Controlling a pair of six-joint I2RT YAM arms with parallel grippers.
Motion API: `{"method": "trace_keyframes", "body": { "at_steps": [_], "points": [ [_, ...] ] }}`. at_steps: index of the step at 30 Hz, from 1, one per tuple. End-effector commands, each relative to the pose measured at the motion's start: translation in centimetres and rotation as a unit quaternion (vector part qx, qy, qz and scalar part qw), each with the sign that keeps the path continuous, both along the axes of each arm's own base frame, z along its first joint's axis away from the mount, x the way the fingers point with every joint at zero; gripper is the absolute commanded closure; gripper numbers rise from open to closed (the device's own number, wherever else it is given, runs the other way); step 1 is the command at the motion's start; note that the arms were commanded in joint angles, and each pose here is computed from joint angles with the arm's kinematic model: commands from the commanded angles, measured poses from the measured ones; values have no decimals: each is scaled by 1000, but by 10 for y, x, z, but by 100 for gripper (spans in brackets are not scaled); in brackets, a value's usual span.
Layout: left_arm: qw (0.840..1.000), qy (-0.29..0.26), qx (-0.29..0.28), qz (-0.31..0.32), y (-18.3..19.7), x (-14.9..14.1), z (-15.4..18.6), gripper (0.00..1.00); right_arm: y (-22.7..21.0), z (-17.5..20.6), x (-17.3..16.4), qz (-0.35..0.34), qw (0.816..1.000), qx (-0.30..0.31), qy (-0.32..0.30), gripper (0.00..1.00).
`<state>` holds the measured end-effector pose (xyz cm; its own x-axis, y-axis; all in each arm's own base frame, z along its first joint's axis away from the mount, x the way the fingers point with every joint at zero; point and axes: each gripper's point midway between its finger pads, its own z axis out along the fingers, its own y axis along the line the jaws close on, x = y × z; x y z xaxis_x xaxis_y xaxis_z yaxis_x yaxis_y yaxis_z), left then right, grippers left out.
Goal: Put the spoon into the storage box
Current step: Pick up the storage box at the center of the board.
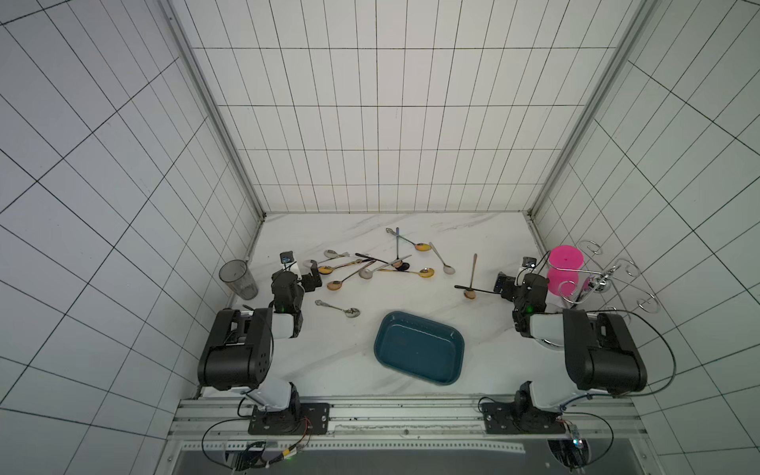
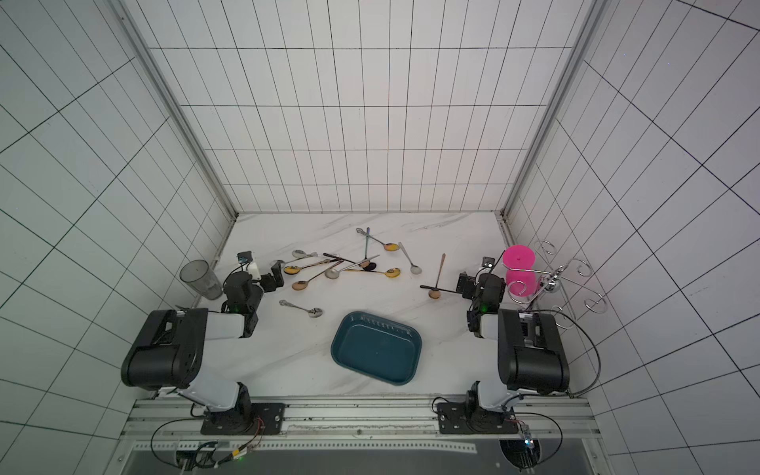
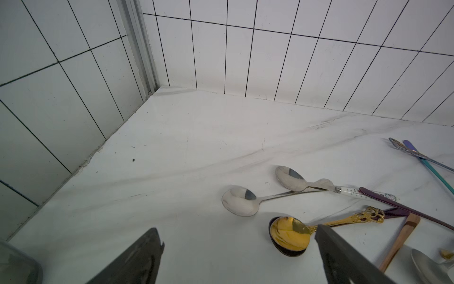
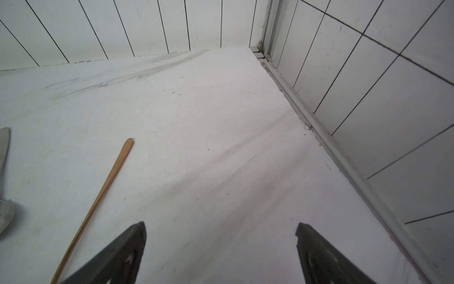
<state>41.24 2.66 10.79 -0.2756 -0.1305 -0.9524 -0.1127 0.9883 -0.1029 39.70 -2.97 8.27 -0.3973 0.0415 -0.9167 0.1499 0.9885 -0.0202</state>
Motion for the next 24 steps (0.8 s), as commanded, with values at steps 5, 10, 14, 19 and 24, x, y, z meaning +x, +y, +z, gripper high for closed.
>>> {"method": "trace_keyframes", "body": {
  "at_steps": [5,10,14,19,24],
  "points": [
    [1000,-4,-4,0,-1,2,6,1,10,11,6,26,1000,5,-16,1],
    [1000,-11,-2,0,-1,2,7,1,10,11,6,26,1000,5,-16,1],
    [1000,-21,3,0,-2,2,8,1,9,11,6,26,1000,5,-16,1],
    [999,-22,16,18,-3,0,8,1,10,11,6,27,1000,5,-16,1],
    [999,-12,23,32,-2,-1,8,1,9,11,5,28,999,6,-15,1]
  ]
}}
